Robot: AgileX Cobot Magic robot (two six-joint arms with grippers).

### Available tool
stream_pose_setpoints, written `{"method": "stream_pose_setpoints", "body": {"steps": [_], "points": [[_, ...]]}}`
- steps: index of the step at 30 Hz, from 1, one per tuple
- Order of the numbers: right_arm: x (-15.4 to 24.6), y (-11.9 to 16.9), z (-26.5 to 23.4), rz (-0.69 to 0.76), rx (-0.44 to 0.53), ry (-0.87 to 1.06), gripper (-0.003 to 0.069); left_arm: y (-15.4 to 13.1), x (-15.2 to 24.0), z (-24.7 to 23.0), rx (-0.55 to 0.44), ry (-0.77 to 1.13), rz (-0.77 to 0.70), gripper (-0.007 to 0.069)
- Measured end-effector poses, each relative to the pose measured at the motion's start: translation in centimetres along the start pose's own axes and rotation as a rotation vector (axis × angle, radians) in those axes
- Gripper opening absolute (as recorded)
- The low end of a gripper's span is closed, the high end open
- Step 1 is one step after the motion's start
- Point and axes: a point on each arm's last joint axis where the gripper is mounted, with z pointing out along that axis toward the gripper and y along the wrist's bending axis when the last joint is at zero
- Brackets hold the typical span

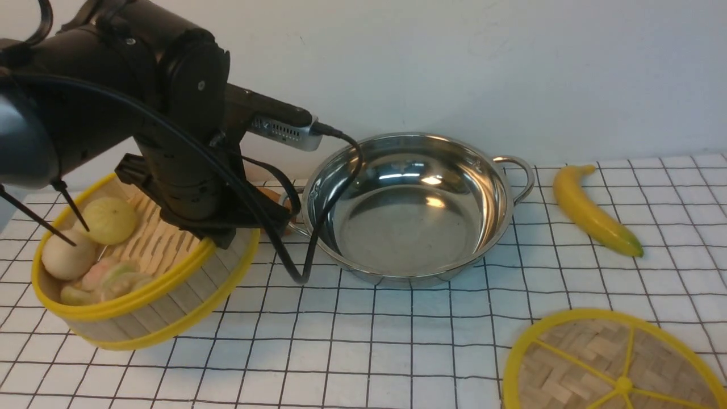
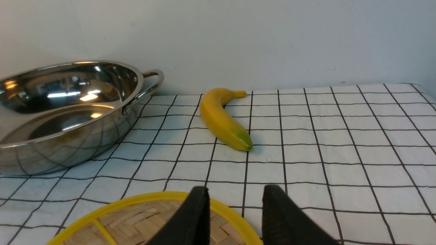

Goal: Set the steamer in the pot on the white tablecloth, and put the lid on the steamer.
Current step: 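Place the bamboo steamer basket with dumplings into the steel pot with the left gripper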

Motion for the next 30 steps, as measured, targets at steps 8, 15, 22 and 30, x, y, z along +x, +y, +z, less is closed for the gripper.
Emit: {"method": "stream_pose_setpoints", "body": {"steps": [8, 15, 22, 30], "points": [[0.0, 0.0, 0.0, 0.0, 0.0, 0.0, 0.024, -0.6, 0.0, -0.2, 0.009, -0.003, 0.154, 0.0095], [0.0, 0.0, 0.0, 0.0, 0.0, 0.0, 0.024, -3.3, 0.0, -1.0, 0.048, -0.038, 0.284, 0.0095], [0.0, 0.0, 0.0, 0.0, 0.0, 0.0, 0.024, -4.2, -0.9, -3.1, -0.009, -0.113, 0.308, 0.0106], [0.0, 0.0, 0.0, 0.0, 0.0, 0.0, 0.024, -5.6, -1.6, -5.8, -0.061, -0.213, 0.429, 0.0106]]}}
